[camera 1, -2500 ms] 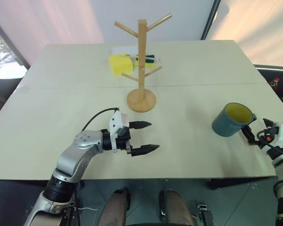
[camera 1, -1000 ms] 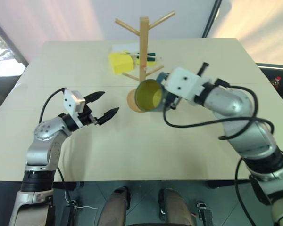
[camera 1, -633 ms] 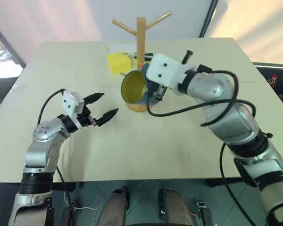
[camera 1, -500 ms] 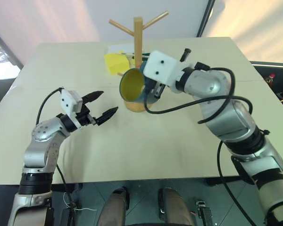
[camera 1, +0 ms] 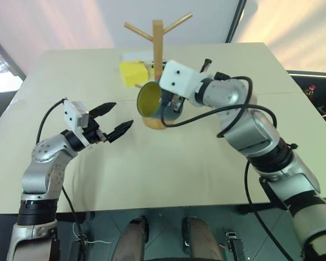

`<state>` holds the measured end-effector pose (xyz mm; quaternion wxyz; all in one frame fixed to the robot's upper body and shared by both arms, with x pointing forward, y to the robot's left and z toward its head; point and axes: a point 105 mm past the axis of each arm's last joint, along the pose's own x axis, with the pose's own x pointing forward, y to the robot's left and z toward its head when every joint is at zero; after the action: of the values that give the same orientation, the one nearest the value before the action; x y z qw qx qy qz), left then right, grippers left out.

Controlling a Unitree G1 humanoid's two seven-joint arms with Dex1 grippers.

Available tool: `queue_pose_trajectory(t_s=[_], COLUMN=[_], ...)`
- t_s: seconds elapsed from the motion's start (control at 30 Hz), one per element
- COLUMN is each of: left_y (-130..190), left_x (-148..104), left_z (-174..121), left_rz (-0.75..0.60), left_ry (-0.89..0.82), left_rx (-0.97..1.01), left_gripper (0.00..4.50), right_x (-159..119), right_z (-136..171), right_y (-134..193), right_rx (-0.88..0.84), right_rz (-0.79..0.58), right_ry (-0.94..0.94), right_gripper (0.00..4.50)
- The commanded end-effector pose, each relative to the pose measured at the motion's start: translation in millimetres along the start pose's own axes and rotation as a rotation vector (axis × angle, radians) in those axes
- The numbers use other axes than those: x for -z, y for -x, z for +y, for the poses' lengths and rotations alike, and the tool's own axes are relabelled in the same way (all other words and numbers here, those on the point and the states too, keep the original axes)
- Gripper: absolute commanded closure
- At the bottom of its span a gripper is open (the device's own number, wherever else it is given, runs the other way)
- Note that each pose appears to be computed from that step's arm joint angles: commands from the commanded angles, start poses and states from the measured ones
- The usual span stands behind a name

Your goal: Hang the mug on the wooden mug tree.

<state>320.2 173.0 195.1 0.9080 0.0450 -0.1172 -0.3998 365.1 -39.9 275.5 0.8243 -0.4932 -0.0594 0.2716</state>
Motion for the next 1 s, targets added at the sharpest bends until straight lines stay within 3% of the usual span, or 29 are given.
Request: queue_pose_trajectory(t_s=[0.03, 0.8, 0.9, 1.0], left_y=[2.8, 2.5, 2.7, 2.6], left_x=[-20.7, -32.2, -32.0, -31.8], left_z=[1.5, -10.1, -10.1, -10.0], left_rz=[-0.057, -0.079, -0.08, -0.08], left_ry=[-0.043, -0.011, -0.011, -0.012], left_rx=[0.0, 0.055, 0.055, 0.054], left_gripper=[0.0, 0.0, 0.0, 0.0], right_x=[-17.4, -11.7, -10.8, -10.7], right_z=[-13.4, -13.2, -14.1, -18.6], right_y=[1.5, -16.7, -17.2, -17.0], right_rx=[0.049, 0.051, 0.054, 0.083], right_rz=[-0.045, -0.022, -0.023, -0.022], right_ry=[0.043, 0.045, 0.049, 0.054], right_gripper=[4.41, 4.41, 3.54, 1.97])
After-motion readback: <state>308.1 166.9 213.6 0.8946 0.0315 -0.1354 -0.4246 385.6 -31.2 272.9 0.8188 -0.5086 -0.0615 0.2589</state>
